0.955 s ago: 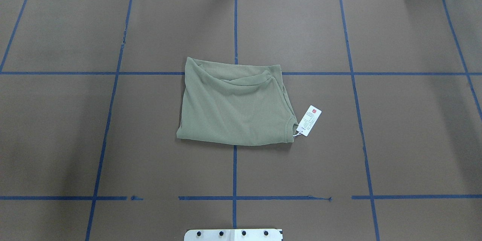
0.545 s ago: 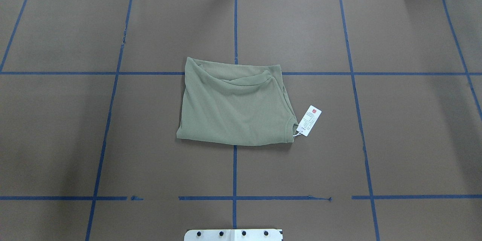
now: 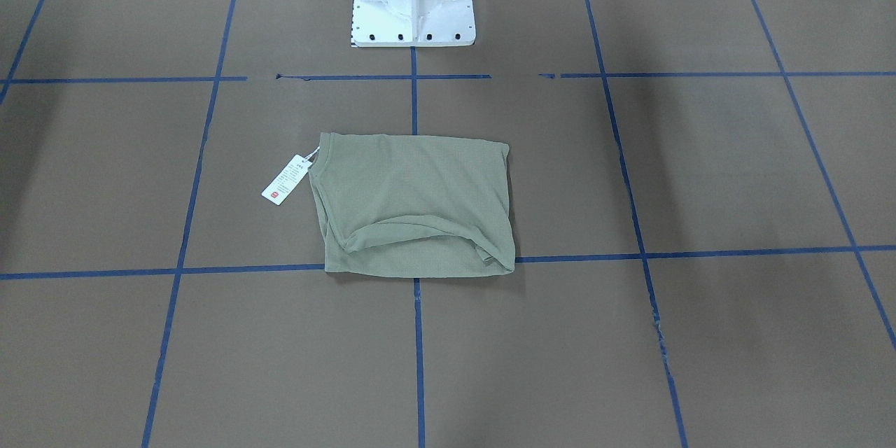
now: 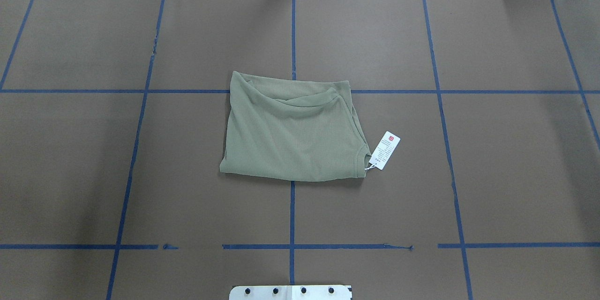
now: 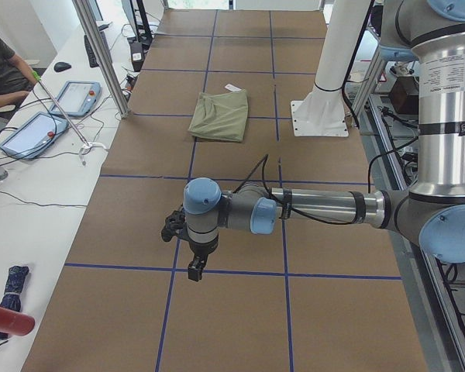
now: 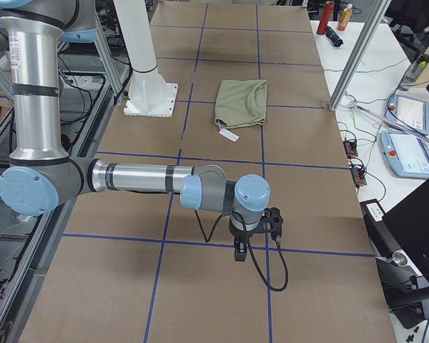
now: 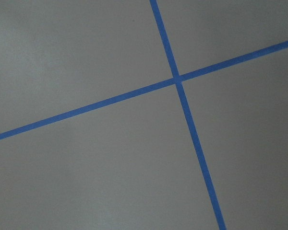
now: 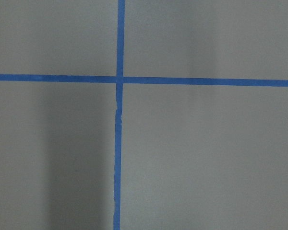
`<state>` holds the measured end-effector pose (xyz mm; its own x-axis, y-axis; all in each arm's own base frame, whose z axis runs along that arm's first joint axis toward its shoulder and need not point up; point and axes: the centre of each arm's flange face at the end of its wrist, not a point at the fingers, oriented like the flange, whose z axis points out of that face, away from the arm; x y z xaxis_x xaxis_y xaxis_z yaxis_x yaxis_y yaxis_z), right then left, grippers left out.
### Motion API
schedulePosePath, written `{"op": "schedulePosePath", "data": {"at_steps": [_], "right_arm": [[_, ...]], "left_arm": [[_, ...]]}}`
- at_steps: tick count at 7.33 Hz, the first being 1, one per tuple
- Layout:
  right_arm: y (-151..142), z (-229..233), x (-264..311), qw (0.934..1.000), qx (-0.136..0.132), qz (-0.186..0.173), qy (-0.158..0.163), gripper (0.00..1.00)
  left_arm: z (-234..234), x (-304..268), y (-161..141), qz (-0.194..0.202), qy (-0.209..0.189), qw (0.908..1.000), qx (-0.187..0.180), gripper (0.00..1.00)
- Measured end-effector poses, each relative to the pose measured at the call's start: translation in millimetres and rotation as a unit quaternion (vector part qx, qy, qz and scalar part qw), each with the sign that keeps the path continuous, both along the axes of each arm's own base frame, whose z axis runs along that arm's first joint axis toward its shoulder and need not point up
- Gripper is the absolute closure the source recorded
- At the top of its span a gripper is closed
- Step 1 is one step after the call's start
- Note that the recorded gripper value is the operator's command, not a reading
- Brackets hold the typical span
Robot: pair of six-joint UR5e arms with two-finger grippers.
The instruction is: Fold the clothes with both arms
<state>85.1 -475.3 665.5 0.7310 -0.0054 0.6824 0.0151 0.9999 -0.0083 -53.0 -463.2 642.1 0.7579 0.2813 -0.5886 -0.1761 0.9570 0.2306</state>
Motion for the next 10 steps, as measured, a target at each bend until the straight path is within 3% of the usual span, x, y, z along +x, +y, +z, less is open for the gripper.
{"op": "schedulePosePath", "data": {"at_steps": [5, 10], "right_arm": [[-2.9, -0.6, -2.2, 1.0000, 0.001, 0.007, -0.002, 0.00], [-3.9, -1.7, -2.4, 1.0000, 0.002, 0.007, -0.002, 0.00]], "left_arm": [[6.5, 0.6, 1.4, -0.078, 0.011, 0.9942, -0.072, 0.00], [6.5, 2.6, 1.8, -0.092, 0.024, 0.9915, -0.089, 0.00]]}}
